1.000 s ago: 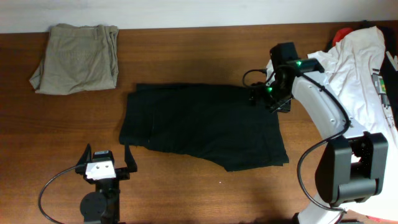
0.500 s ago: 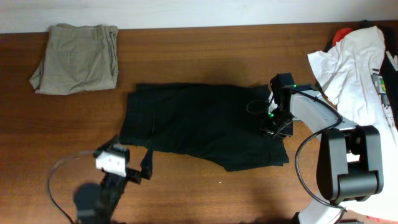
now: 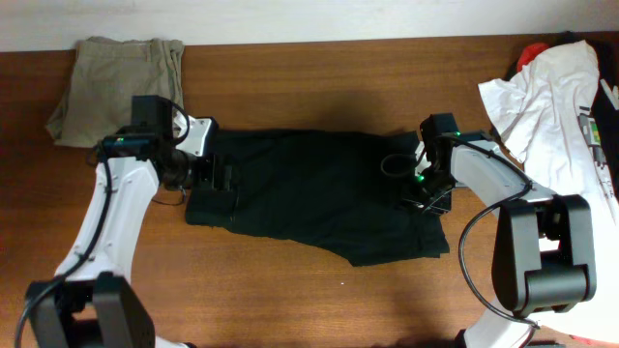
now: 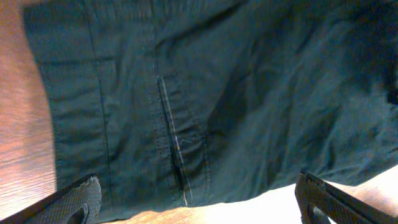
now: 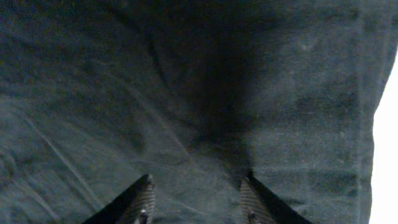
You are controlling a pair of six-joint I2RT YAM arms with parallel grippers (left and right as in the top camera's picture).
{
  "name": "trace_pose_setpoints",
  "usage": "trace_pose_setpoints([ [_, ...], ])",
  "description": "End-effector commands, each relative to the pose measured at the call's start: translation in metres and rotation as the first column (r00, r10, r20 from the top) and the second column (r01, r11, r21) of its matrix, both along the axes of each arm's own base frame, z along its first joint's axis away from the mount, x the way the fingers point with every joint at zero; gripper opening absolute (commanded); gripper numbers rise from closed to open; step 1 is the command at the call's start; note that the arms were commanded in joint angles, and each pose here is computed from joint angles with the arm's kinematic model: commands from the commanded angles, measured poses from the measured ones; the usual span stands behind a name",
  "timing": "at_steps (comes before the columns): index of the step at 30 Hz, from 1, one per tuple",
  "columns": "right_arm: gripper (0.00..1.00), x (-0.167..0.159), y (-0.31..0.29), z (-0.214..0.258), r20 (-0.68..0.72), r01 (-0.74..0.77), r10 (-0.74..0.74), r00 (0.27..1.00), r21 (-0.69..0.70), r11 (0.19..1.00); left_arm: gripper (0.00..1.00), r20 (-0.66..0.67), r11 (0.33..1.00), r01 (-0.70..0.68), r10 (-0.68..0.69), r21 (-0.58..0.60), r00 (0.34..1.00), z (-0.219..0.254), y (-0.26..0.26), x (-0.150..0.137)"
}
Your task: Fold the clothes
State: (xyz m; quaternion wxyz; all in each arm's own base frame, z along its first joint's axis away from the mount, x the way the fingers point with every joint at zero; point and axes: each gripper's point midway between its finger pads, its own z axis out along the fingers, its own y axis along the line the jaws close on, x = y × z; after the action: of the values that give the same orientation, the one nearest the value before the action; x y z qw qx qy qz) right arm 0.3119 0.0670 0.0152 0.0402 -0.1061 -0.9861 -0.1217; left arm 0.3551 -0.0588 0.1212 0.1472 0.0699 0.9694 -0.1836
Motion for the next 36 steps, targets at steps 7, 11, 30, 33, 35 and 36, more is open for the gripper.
trace_pose_setpoints([
  [7, 0.04, -0.011, 0.022, -0.012, -0.015, -0.003, 0.003, 1.000, -0.012, 1.000, 0.16, -0.278, 0.991, -0.106, 0.126, 0.086, 0.952, -0.094, 0.013, -0.002],
  [11, 0.04, -0.023, 0.002, -0.027, -0.046, 0.087, -0.093, 0.995, -0.118, 0.989, 0.15, -0.349, 0.985, -0.106, 0.149, 0.140, 0.925, -0.124, 0.021, -0.010],
  [30, 0.04, -0.012, -0.072, 0.003, 0.042, 0.266, -0.278, 0.960, -0.452, 0.852, 0.01, -0.443, 0.807, -0.537, 0.586, 0.246, 0.678, -0.112, 0.155, -0.029],
  [33, 0.04, 0.022, -0.064, 0.064, 0.104, 0.262, -0.240, 0.965, -0.404, 0.877, 0.01, -0.338, 0.852, -0.508, 0.518, 0.126, 0.786, -0.058, 0.134, 0.001],
  [35, 0.29, 0.037, -0.044, 0.078, 0.121, 0.187, -0.157, 0.980, -0.296, 0.937, 0.18, -0.280, 0.890, -0.443, 0.454, 0.104, 0.846, -0.041, 0.115, 0.008],
  [36, 0.69, 0.042, -0.035, 0.080, 0.127, 0.169, -0.142, 0.982, -0.243, 0.955, 0.55, -0.272, 0.902, -0.419, 0.430, 0.103, 0.861, -0.039, 0.105, 0.011],
])
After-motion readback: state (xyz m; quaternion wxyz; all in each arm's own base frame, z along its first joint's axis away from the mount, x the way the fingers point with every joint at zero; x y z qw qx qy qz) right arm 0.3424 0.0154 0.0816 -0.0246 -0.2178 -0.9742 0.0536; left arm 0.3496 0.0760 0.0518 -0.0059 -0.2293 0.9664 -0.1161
